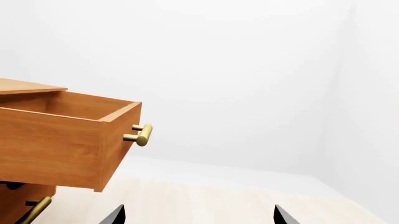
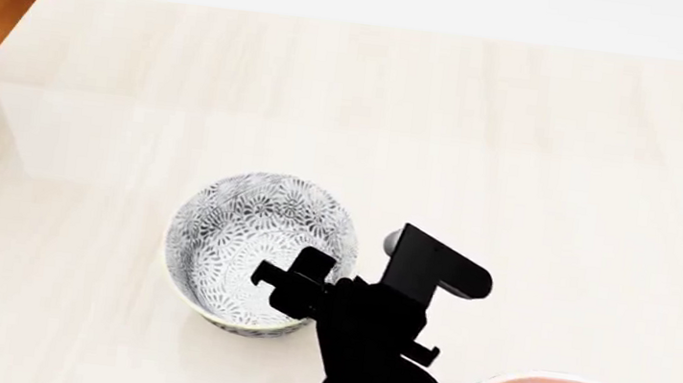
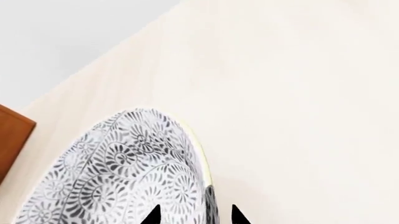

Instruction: Put the bowl on the plate.

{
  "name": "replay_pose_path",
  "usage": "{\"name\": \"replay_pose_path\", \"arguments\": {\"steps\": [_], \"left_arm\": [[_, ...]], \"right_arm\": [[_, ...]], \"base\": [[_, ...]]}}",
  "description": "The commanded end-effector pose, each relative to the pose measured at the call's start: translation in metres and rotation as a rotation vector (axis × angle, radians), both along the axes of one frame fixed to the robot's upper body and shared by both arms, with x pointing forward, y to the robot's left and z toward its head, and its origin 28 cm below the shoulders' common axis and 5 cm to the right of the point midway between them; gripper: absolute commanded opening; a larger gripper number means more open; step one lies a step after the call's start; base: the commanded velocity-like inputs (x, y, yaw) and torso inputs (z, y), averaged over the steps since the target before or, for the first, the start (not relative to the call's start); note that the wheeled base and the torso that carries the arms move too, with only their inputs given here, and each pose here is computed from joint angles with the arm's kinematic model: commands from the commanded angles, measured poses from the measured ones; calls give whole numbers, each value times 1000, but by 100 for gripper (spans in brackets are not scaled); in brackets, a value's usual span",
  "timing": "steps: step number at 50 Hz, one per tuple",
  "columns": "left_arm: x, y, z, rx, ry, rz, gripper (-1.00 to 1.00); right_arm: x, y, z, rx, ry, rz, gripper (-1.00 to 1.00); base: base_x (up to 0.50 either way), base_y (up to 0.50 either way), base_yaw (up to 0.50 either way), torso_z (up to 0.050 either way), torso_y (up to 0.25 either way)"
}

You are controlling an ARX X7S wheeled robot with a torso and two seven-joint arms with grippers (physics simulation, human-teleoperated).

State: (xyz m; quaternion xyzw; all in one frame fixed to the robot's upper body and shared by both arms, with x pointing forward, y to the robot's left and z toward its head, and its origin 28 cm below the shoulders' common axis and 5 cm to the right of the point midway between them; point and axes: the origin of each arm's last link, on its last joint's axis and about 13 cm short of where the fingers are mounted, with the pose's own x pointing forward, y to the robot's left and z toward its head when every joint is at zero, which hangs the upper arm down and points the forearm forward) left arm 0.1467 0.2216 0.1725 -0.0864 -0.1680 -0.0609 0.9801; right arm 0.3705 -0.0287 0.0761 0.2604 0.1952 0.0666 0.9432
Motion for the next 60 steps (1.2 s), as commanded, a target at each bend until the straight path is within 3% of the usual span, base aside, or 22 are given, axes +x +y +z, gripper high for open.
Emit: {"name": "replay_pose_path", "arguments": {"steps": [1, 21, 23, 24, 39, 49, 52, 60], "left_arm": [[0, 0, -1, 0, 1, -1, 100], [0, -1, 0, -2, 2, -3, 100], [0, -1, 0, 0, 2, -3, 100], [0, -1, 0, -2, 2, -4, 100], [0, -1, 0, -4, 2, -4, 100], [0, -2, -2, -4, 8, -14, 100], [-1, -2, -1, -6, 7, -14, 100], [-2, -4, -2, -2, 8, -19, 100]], "right_arm": [[0, 1, -1, -8, -2, 0, -100], [-2, -2, 7, 9, -19, -21, -100], [-4, -2, 12, 6, -29, -25, -100], [-4, -2, 15, -43, -49, -29, -100], [-19, -13, 58, -20, -140, -36, -100], [-52, -28, 87, 38, -210, -15, -100], [-62, -32, 92, 3, -231, -6, -100], [-96, -39, 106, 18, -254, 23, -100]], "base": [[0, 0, 0, 0, 0], [0, 0, 0, 0, 0], [0, 0, 0, 0, 0], [0, 0, 0, 0, 0], [0, 0, 0, 0, 0], [0, 0, 0, 0, 0], [0, 0, 0, 0, 0], [0, 0, 0, 0, 0]]}}
